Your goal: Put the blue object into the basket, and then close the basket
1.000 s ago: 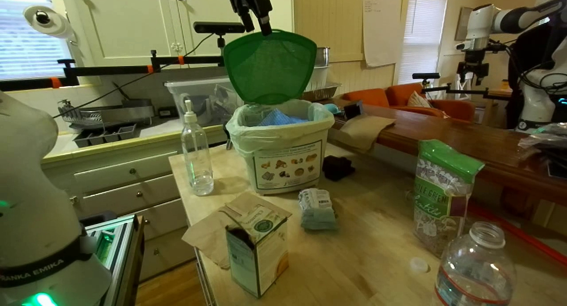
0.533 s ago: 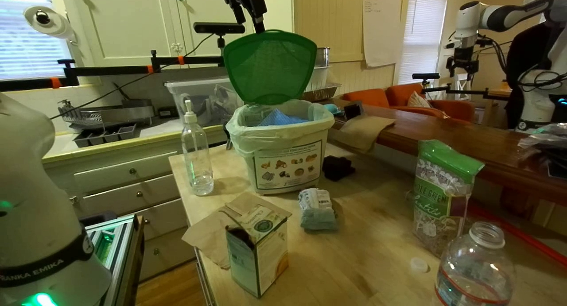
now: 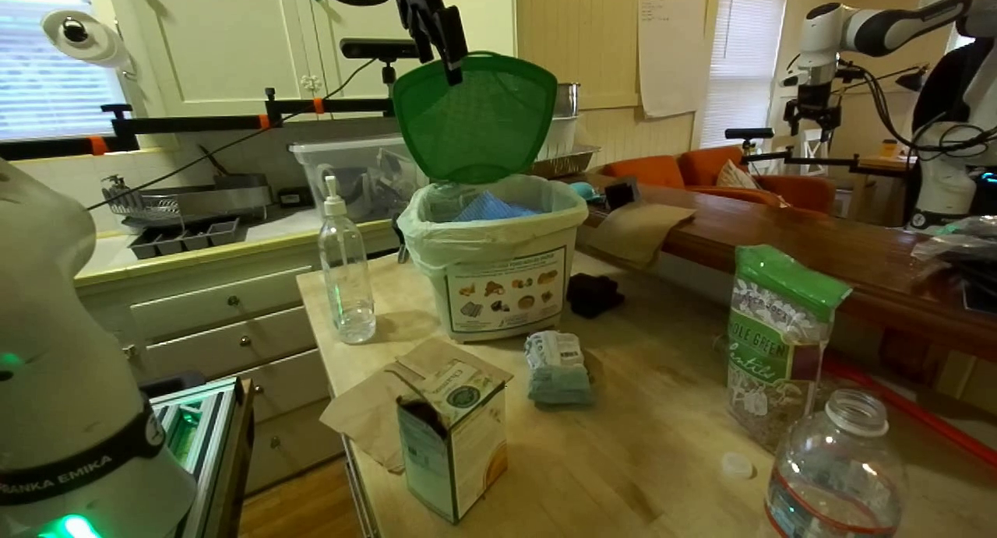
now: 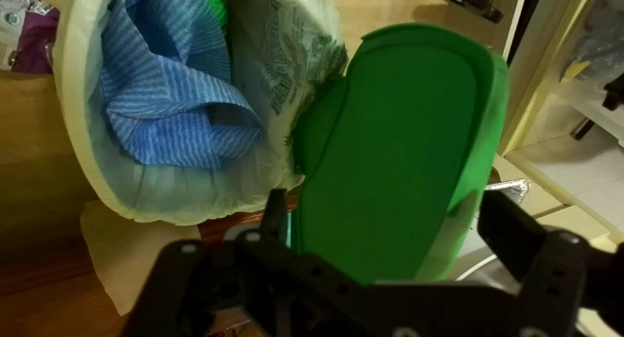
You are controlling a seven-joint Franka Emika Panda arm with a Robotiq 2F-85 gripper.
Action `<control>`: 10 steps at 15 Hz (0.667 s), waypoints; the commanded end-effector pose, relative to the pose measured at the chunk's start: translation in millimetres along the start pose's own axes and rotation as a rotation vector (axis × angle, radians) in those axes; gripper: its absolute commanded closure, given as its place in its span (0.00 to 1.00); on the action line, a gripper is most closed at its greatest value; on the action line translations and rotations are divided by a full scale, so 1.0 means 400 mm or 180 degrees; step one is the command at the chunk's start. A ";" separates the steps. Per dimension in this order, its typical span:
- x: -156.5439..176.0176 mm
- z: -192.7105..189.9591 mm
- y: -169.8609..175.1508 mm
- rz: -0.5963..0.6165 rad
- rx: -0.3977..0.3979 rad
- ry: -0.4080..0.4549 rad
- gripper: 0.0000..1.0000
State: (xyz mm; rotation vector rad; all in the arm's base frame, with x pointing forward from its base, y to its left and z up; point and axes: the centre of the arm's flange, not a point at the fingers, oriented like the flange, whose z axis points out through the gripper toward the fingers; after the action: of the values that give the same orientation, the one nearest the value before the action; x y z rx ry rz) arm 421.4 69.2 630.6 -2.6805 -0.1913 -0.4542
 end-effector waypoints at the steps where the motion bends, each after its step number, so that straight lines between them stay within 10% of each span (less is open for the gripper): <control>1: 0.015 0.057 -0.019 0.0206 0.0018 -0.0013 0.00; 10: 0.014 0.051 -0.040 0.0441 0.0011 0.0104 0.00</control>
State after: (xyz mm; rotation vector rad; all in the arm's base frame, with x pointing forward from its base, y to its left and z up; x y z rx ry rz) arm 428.4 93.3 624.6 -2.6823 -0.0553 -0.4385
